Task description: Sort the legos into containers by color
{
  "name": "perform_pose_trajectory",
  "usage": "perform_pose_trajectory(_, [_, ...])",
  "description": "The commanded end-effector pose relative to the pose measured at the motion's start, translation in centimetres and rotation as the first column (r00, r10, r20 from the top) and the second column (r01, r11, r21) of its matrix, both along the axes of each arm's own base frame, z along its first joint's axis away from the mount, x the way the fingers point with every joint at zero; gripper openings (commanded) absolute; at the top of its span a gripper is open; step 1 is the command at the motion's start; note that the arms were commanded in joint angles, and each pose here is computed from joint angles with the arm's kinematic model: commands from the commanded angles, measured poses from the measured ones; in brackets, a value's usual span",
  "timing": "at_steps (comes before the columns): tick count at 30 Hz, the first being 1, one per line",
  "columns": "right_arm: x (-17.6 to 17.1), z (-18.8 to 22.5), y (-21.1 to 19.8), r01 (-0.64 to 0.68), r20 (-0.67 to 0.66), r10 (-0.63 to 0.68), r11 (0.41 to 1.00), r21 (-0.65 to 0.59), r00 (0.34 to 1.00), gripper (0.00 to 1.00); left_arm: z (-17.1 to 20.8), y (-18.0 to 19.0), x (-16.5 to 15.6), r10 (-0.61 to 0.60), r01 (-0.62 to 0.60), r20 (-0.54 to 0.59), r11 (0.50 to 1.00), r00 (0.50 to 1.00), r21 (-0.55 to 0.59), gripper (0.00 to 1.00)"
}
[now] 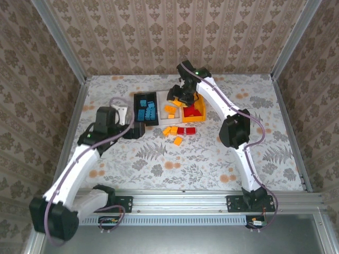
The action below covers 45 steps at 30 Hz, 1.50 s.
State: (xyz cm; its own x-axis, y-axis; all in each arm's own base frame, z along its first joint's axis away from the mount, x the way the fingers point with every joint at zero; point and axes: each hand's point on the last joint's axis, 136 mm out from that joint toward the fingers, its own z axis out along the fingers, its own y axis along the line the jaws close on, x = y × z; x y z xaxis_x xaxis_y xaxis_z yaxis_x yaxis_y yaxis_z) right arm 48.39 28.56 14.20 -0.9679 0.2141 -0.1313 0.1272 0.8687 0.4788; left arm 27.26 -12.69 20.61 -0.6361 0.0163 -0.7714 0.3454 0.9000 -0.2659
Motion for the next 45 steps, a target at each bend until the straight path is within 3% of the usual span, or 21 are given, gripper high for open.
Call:
perform_pose_trajectory(1, [-0.1, -0.1, 0.4, 0.019, -0.051, -0.016, 0.999, 0.051, 0.999, 0.62, 0.3, 1.0, 1.0, 0.083, -0.082, 0.034, 0.997, 0.996, -0.009, 1.0])
perform_pose_trajectory(10, [1.1, -1.9, 1.6, 0.043, -0.072, -0.036, 0.993, 0.105, 0.997, 0.63, -0.6, 0.9, -0.3, 0.031, -0.029, -0.067, 0.999, 0.997, 0.039, 1.0])
perform_pose_trajectory(15, [1.6, -2.0, 2.3, 0.055, -0.071, -0.046, 0.988, 0.141, 0.996, 0.71, -0.7, 1.0, -0.5, 0.035, -0.033, -0.087, 0.999, 0.996, 0.025, 1.0])
perform_pose_trajectory(19, [1.6, -1.7, 2.3, 0.054, -0.067, -0.044, 0.988, 0.146, 0.997, 0.78, -1.0, 1.1, -0.5, 0.044, -0.043, -0.136, 0.999, 0.99, 0.009, 1.0])
perform_pose_trajectory(30, [0.8, 1.3, 1.7, 0.011, -0.012, -0.009, 0.991, 0.132, 1.0, 0.78, -2.5, -1.1, 0.4, -0.047, 0.034, -0.269, 0.998, 0.962, -0.053, 1.0])
perform_pose_trajectory(39, [-3.0, 3.1, 2.2, -0.216, 0.096, 0.213, 0.976, 0.023, 0.972, 0.78, -3.7, -1.6, 1.4, -0.037, 0.016, -0.313, 0.997, 0.949, -0.072, 1.0])
perform_pose_trajectory(45, [-7.6, 0.5, 1.3, -0.335, 0.043, 0.344, 0.931, -0.143, 0.938, 0.79, -4.9, -2.0, 1.5, -0.037, 0.013, -0.363, 0.998, 0.931, -0.068, 1.0])
